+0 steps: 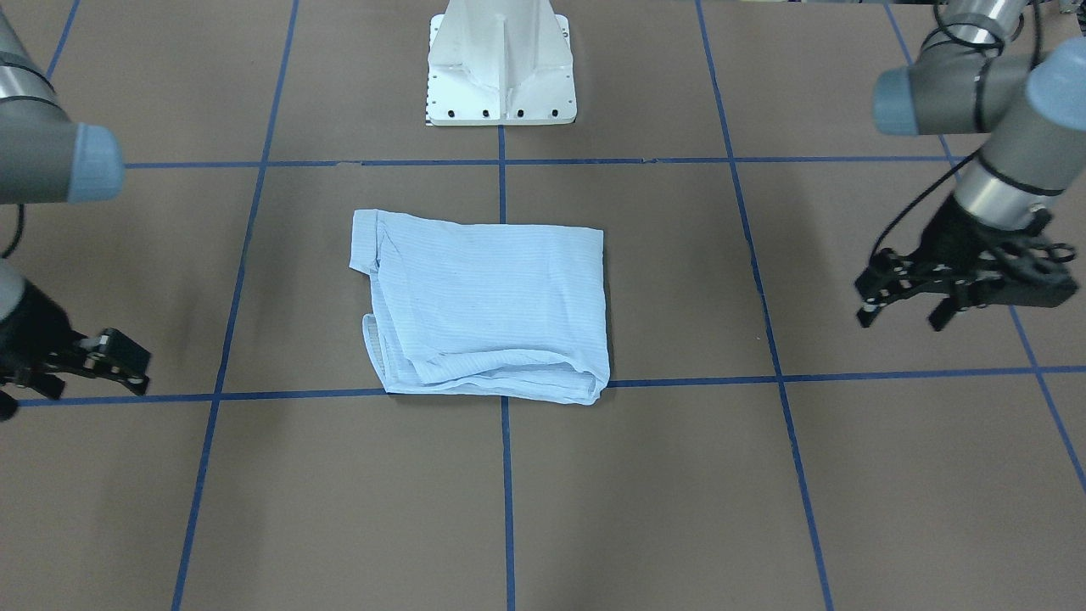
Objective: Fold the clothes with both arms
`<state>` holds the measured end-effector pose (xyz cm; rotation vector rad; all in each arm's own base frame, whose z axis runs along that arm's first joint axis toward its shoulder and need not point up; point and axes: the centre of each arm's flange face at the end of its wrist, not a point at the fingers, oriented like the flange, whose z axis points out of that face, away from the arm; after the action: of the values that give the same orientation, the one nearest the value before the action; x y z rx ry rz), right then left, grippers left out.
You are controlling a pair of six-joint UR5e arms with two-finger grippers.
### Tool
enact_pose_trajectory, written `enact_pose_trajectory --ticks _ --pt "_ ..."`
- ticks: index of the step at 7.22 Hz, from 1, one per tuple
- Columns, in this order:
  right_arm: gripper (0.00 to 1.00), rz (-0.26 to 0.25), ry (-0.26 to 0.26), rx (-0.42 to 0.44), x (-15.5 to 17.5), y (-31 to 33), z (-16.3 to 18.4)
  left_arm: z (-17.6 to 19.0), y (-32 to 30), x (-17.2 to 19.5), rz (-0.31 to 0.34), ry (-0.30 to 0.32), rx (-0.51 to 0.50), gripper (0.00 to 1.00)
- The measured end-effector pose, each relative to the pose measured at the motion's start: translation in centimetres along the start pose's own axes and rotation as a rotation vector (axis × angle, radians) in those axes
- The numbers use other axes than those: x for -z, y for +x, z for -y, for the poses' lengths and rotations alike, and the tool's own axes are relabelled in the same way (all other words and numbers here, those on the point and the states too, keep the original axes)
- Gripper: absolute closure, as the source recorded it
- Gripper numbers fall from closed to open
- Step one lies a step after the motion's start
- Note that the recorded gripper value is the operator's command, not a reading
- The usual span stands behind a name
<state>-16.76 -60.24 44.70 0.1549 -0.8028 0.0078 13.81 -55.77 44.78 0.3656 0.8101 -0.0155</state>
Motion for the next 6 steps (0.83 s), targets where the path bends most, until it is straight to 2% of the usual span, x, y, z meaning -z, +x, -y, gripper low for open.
enact_pose_trajectory --ticks 2,3,5,6 --pt "0.00 -0.002 -0.016 0.082 2.4 11.2 -4.1 -1.4 -11.7 2.5 0.104 -0.041 -0.133 0.01" --pt "0.00 -0.013 -0.029 0.142 3.4 16.2 -6.3 -2.0 -15.9 3.8 0.141 -0.064 -0.157 0.00" --pt "0.00 -0.030 -0.059 0.210 4.1 22.3 -9.4 -4.0 -20.6 5.4 0.174 -0.076 -0.120 0.00" --pt "0.00 -0.039 -0.060 0.211 4.3 23.8 -10.2 -4.3 -21.1 5.7 0.176 -0.051 -0.089 0.00"
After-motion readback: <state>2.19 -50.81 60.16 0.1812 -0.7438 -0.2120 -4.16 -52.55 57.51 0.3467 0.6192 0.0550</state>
